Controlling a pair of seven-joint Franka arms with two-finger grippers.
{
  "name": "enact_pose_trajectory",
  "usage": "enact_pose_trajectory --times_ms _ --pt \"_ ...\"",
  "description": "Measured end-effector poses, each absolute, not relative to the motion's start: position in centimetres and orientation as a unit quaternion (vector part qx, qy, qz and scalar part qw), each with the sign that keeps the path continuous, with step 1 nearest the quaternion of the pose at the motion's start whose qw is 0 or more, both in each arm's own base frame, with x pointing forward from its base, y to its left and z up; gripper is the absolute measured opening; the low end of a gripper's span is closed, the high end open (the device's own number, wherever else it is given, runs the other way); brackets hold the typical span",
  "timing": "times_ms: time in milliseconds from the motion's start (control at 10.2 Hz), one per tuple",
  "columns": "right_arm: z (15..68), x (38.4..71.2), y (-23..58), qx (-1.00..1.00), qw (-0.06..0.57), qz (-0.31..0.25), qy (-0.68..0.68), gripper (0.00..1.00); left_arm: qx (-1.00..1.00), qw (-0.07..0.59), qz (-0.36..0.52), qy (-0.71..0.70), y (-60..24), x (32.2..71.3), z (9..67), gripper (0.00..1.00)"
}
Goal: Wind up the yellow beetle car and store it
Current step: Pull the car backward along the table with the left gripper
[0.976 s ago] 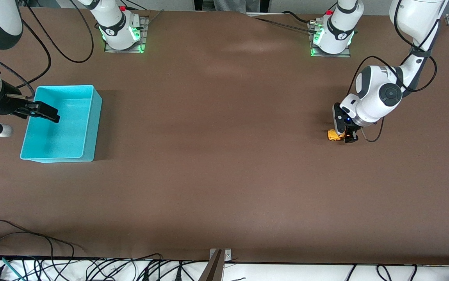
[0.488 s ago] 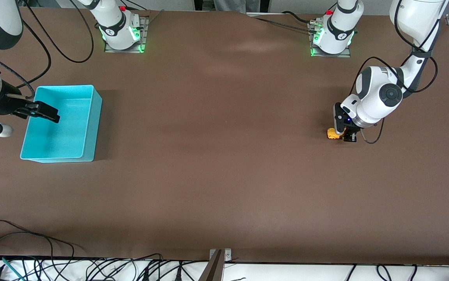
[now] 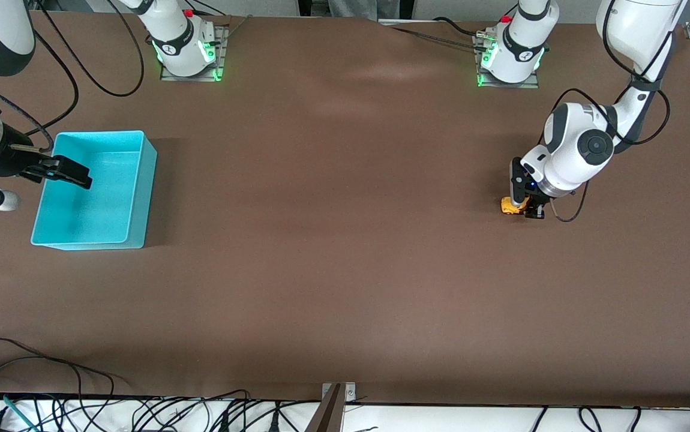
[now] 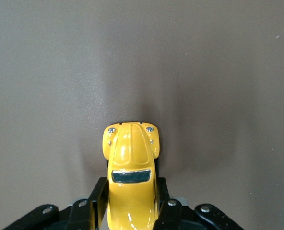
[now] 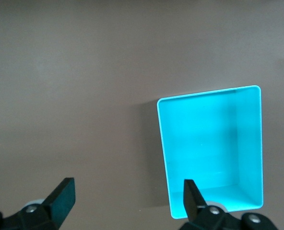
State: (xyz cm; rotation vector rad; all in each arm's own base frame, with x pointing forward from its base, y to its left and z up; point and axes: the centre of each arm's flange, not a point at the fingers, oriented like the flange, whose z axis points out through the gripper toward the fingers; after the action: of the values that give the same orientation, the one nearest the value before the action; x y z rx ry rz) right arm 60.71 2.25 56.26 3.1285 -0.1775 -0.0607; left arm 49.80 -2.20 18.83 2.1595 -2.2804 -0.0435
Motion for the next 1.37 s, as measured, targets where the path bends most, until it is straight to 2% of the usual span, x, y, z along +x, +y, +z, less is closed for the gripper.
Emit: enact_pose_trajectory --times_ms 488,1366 --pt "56.1 60.8 2.3 0.998 0.004 -0.021 -0.057 1.0 0.678 0.0 -0.015 -0.735 -1.6 49.9 18.8 0.44" --pt "55.9 60.9 2.3 0.998 0.004 -0.023 -0.056 1.0 0.667 -0.019 -0.035 -0.744 9.0 50.6 18.7 0.44"
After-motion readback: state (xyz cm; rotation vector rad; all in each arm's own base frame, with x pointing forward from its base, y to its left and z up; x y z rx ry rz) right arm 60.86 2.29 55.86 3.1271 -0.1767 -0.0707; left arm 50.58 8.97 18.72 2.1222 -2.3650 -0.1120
